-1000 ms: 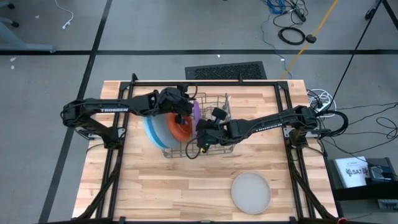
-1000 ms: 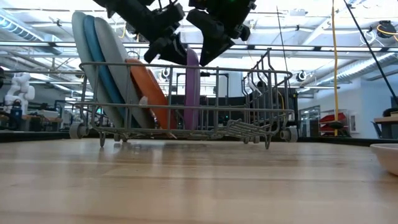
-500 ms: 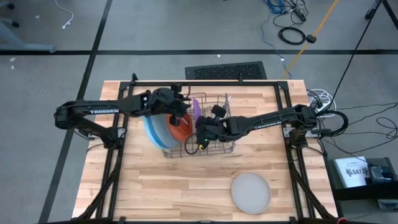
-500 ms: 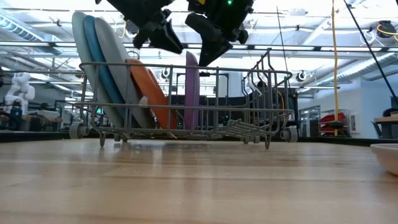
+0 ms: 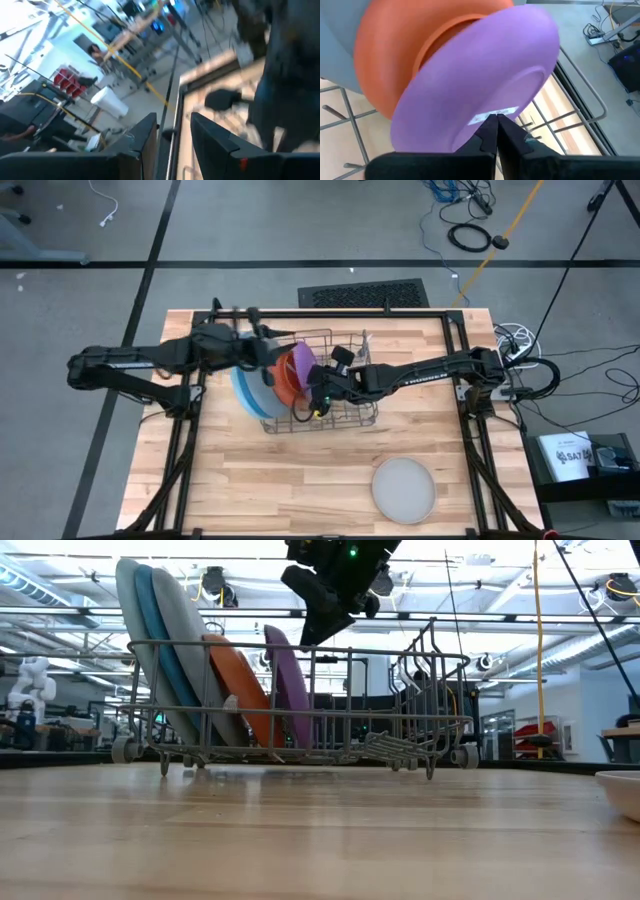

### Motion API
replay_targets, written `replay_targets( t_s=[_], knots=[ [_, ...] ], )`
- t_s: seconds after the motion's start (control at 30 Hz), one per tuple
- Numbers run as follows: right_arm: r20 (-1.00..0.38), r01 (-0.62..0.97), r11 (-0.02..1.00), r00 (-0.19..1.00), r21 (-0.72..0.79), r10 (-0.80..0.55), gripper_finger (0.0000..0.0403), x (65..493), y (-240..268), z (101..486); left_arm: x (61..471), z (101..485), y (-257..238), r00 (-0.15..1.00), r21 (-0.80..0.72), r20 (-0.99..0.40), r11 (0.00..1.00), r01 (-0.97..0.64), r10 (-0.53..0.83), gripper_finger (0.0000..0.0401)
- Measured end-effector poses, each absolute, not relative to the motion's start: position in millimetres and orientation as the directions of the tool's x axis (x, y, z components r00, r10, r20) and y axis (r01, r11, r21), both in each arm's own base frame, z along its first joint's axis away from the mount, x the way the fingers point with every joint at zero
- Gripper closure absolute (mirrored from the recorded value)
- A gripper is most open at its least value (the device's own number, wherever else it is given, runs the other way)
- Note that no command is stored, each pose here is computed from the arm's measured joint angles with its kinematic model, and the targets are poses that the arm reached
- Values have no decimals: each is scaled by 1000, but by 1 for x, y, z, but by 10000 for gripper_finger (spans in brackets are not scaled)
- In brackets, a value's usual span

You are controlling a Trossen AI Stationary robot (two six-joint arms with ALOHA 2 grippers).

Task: Sort dishes
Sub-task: Put the white plate in the dish rack

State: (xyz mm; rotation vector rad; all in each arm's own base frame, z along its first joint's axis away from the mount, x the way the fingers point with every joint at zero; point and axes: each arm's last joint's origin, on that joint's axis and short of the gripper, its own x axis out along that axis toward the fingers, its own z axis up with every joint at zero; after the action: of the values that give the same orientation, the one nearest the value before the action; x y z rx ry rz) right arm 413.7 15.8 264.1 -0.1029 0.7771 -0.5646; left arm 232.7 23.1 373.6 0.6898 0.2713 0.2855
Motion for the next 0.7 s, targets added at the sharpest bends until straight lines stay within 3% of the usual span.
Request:
replay_targets(
  t_s=[0.2,0.43,0.7],
  knots=[
    [-628,429,851,581,-304,-517,403,415,16,265,212,394,9,968,525,-30,828,-198,250,280],
    [-608,390,862,613,-324,-505,403,408,30,278,202,403,-7,997,384,29,920,-81,76,280],
    [-623,311,878,620,-363,-477,403,344,76,329,204,397,-22,999,335,-31,942,-4,15,280]
  ],
)
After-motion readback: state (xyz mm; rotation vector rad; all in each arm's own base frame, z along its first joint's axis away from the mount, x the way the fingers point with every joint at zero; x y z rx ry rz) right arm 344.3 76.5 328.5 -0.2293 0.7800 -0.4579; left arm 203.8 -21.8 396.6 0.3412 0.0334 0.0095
